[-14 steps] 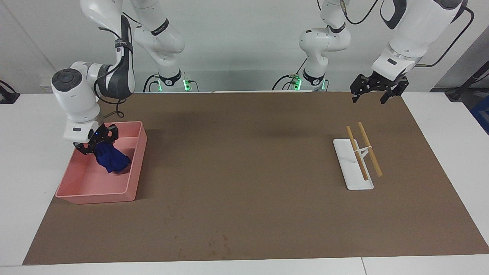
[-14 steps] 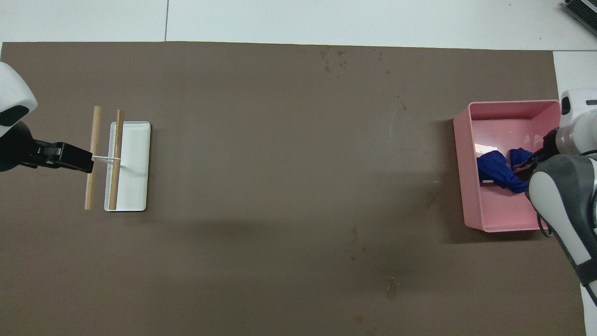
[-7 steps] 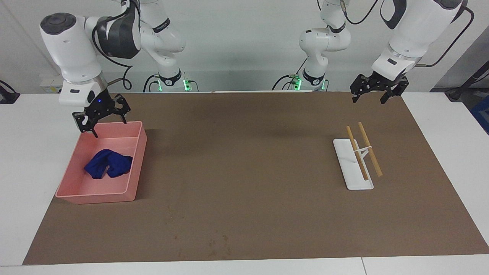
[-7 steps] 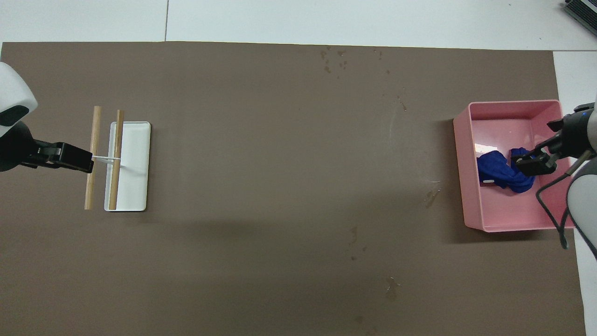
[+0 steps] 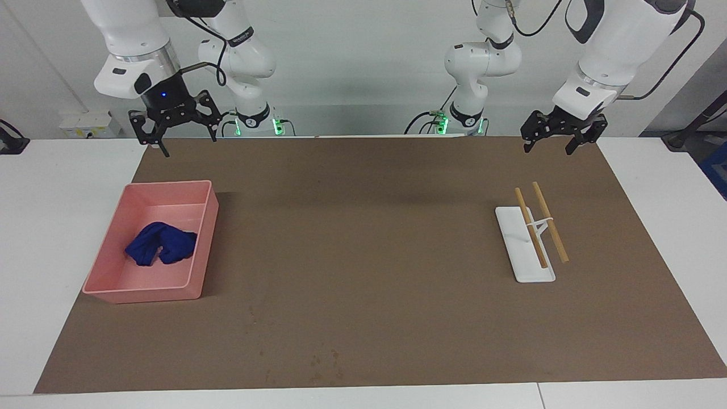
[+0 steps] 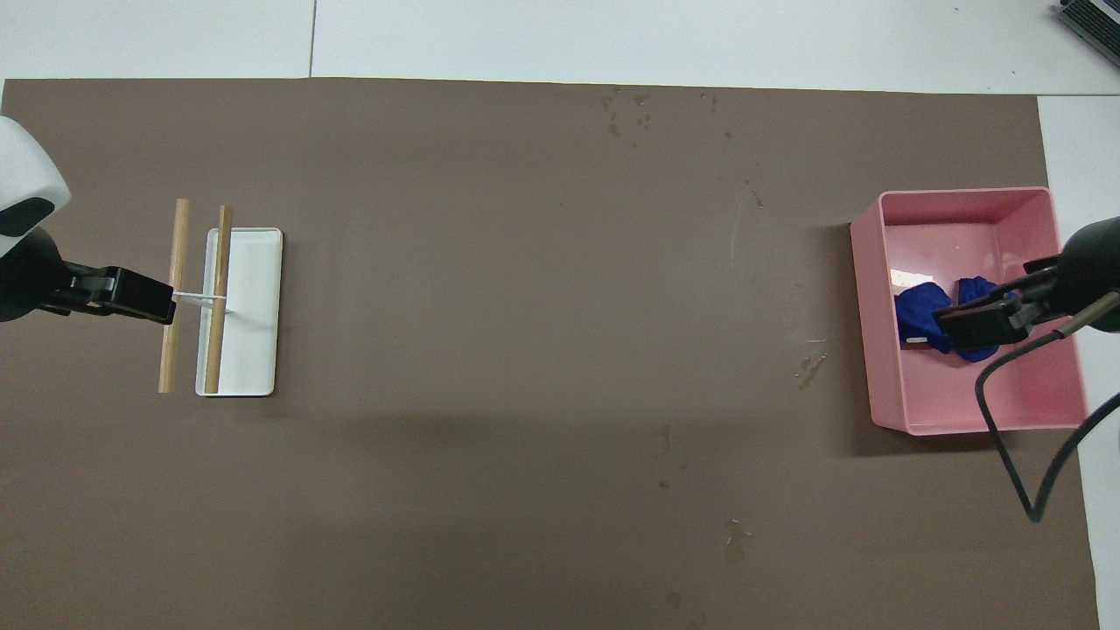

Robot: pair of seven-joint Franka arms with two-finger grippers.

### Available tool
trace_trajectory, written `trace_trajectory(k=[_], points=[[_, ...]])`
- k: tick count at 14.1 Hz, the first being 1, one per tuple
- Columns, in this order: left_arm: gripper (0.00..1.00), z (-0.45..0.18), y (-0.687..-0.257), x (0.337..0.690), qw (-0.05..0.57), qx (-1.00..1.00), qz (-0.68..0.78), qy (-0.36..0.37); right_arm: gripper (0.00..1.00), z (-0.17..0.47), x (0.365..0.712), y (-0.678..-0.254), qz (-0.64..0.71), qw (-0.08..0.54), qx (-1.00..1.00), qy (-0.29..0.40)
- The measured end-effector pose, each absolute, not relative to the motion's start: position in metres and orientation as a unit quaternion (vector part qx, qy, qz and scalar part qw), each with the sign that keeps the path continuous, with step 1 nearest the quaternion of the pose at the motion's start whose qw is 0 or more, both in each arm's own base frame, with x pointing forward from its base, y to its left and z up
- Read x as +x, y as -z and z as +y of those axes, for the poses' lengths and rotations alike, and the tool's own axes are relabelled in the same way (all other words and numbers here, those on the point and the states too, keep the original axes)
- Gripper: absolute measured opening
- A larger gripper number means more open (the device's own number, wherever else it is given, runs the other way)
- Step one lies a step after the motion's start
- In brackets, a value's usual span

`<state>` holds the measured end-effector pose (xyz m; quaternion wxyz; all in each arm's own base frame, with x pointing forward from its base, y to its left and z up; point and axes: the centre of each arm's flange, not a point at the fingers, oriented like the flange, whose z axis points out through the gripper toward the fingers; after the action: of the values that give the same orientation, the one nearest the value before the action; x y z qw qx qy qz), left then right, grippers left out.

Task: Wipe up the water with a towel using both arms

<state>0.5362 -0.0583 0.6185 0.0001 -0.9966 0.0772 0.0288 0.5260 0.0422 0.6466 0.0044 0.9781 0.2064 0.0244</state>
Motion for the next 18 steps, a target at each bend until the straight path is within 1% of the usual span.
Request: trace_trajectory(k=[4, 8, 12, 18], points=[[1.00, -0.058, -0.618, 0.536, 0.000, -0.997, 0.077, -0.029, 1.00, 0.034, 0.529, -0.640, 0.165, 0.002, 0.986, -0.018], [1.00, -0.058, -0.618, 0.536, 0.000, -0.997, 0.077, -0.029, 1.00, 0.047, 0.529, -0.640, 0.152, -0.005, 0.988, -0.018], [1.00, -0.058, -0.618, 0.536, 0.000, -0.997, 0.077, -0.029, 1.00, 0.030, 0.532, -0.638, 0.139, -0.015, 0.990, -0.021], [1.00, -0.058, -0.618, 0.536, 0.000, -0.997, 0.077, -0.029, 1.00, 0.026, 0.549, -0.614, 0.100, -0.014, 0.995, -0.002]])
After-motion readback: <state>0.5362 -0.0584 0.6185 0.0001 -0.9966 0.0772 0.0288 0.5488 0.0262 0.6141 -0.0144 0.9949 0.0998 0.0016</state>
